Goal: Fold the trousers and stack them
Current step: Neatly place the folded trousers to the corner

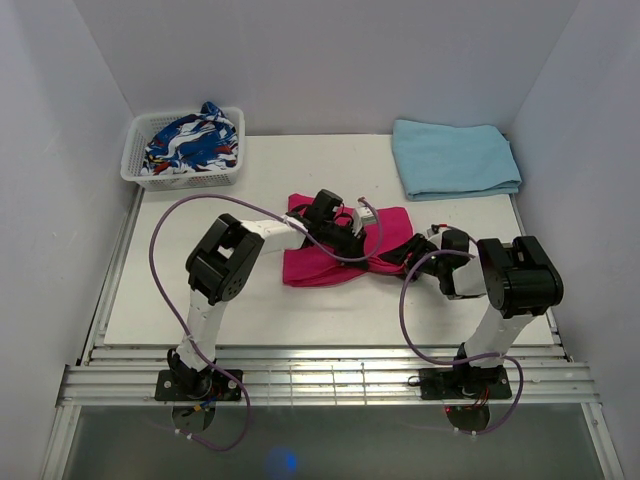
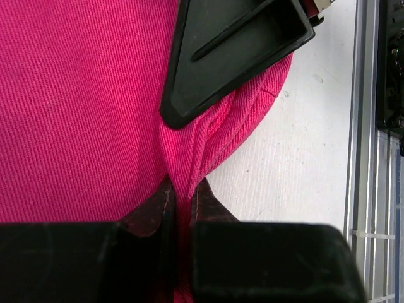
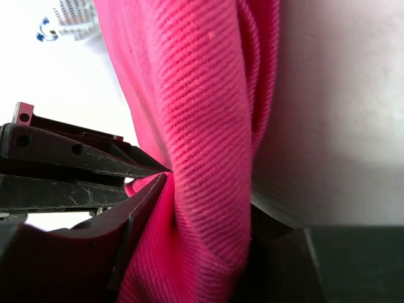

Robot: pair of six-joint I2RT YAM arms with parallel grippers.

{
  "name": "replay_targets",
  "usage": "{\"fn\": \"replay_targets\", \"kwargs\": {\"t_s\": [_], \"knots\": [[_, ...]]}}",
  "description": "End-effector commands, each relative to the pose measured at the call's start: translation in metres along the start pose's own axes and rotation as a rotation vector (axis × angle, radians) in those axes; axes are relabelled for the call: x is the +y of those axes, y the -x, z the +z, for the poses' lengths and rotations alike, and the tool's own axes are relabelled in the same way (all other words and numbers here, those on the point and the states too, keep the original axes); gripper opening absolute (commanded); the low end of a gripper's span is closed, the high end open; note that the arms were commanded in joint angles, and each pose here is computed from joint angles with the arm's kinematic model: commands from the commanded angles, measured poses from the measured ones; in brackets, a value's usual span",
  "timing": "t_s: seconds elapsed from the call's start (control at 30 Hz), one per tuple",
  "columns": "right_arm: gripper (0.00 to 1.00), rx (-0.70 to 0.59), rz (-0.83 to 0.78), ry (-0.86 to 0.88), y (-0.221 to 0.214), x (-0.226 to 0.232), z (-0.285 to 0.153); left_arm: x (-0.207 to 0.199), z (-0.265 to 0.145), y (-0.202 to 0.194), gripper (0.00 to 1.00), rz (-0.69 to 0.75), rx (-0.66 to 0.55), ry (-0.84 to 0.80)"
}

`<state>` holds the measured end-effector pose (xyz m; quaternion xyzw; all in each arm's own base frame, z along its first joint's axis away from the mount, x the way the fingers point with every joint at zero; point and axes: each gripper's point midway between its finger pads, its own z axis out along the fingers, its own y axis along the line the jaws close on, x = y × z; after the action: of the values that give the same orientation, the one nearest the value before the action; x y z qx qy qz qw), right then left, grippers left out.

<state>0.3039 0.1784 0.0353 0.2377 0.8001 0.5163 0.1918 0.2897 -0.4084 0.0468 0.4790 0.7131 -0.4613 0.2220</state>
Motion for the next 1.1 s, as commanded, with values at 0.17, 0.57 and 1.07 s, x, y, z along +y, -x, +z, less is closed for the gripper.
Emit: {"fn": "replay_targets", "kwargs": {"t_s": [0.17, 0.57, 1.07], "knots": [[0.08, 0.032, -0.253, 0.051, 0.019, 0.035, 0.006, -0.017, -0.064, 0.041, 0.50, -0.049, -0.097, 0.052], [0.08, 0.011, -0.527, 0.026, 0.016, 0.111, 0.003, 0.037, -0.249, -0.005, 0.92, -0.607, -0.378, 0.440], [0.08, -0.048, -0.789, -0.229, 0.018, 0.134, 0.034, 0.054, -0.200, -0.085, 0.98, -1.113, -0.421, 0.268]]}}
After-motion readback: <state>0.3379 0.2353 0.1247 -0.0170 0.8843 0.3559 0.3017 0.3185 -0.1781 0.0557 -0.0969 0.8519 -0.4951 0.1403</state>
